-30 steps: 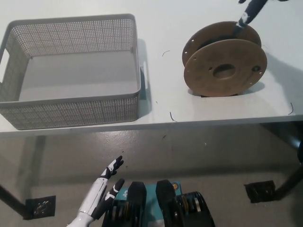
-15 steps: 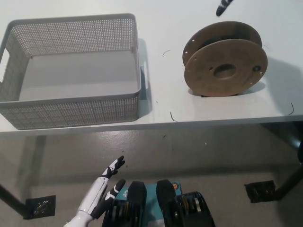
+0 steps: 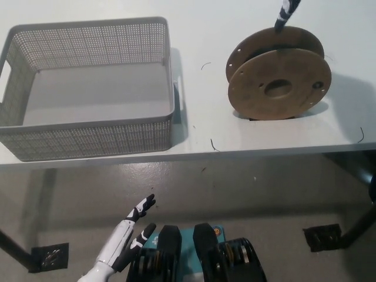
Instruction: Use the right hand to pick up a 3d printing filament and place it into a container on the left side
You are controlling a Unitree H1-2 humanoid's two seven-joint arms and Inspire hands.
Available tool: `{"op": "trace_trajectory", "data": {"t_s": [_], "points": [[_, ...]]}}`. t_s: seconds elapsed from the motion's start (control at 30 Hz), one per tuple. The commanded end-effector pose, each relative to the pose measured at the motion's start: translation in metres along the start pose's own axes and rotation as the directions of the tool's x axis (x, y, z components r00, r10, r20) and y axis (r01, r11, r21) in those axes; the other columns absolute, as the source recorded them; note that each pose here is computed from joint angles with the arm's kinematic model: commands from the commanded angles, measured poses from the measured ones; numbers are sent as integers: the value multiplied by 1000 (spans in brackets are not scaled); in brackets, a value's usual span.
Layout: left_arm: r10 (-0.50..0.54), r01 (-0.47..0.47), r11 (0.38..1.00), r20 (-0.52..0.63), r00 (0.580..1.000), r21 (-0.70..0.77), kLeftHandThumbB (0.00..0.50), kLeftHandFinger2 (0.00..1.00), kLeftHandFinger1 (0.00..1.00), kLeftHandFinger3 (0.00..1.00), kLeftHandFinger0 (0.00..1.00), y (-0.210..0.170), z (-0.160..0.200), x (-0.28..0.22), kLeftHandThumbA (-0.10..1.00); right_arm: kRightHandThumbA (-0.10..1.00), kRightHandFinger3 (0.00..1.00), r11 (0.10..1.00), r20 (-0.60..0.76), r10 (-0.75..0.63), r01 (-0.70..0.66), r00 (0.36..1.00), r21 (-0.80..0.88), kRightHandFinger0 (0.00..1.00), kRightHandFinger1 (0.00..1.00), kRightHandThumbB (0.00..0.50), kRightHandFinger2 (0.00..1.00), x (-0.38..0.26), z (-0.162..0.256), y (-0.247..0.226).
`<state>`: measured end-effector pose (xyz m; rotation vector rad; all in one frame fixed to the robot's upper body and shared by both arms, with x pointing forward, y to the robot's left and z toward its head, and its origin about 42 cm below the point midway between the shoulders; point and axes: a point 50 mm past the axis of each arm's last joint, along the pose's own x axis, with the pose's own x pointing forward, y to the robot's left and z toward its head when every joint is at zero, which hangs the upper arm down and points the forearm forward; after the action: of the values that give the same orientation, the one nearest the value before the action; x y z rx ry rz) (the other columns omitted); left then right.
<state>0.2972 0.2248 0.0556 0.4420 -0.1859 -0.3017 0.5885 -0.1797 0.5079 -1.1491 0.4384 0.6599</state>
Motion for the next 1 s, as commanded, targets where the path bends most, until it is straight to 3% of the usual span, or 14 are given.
{"op": "trace_trajectory", "data": {"t_s": [0.0, 0.07, 0.23, 0.67, 0.83, 0.9, 0.97], "points": [[4, -4, 1000, 66, 998, 6, 297, 1000, 1000, 1000, 1000, 6, 8, 4, 1000, 1000, 1000, 1000, -3, -14, 14, 1000, -10, 1000, 1000, 479, 1000, -13, 5, -10], [1, -2, 1000, 67, 998, 8, 294, 1000, 1000, 1000, 1000, 5, 8, 5, 1000, 1000, 1000, 1000, -13, -1, 1, 1000, -13, 1000, 1000, 491, 1000, -6, 1, -4], [0, -1, 1000, 69, 998, 9, 296, 1000, 1000, 1000, 1000, 5, 9, 5, 1000, 1000, 1000, 997, -7, 72, -72, 997, 19, 1000, 1000, 442, 1000, 15, -5, 15], [-11, 10, 1000, 73, 997, 6, 323, 1000, 1000, 1000, 1000, 6, 9, 6, 1000, 1000, 1000, 996, -54, 82, -84, 995, -25, 1000, 1000, 493, 1000, 57, -24, 54], [-10, 9, 1000, 78, 997, 7, 339, 1000, 1000, 1000, 1000, 9, 10, 8, 1000, 1000, 1000, 991, -43, 120, -122, 992, -60, 1000, 1000, 435, 1000, 70, -27, 69], [-11, 10, 1000, 83, 997, 8, 330, 1000, 1000, 1000, 1000, 10, 11, 9, 1000, 1000, 1000, 989, -25, 148, -148, 989, -10, 1000, 1000, 388, 1000, 74, -29, 75], [-12, 11, 1000, 83, 997, 10, 332, 1000, 1000, 1000, 1000, 10, 11, 11, 1000, 1000, 1000, 990, -40, 136, -137, 990, -37, 1000, 1000, 390, 1000, 81, -33, 82]]}}
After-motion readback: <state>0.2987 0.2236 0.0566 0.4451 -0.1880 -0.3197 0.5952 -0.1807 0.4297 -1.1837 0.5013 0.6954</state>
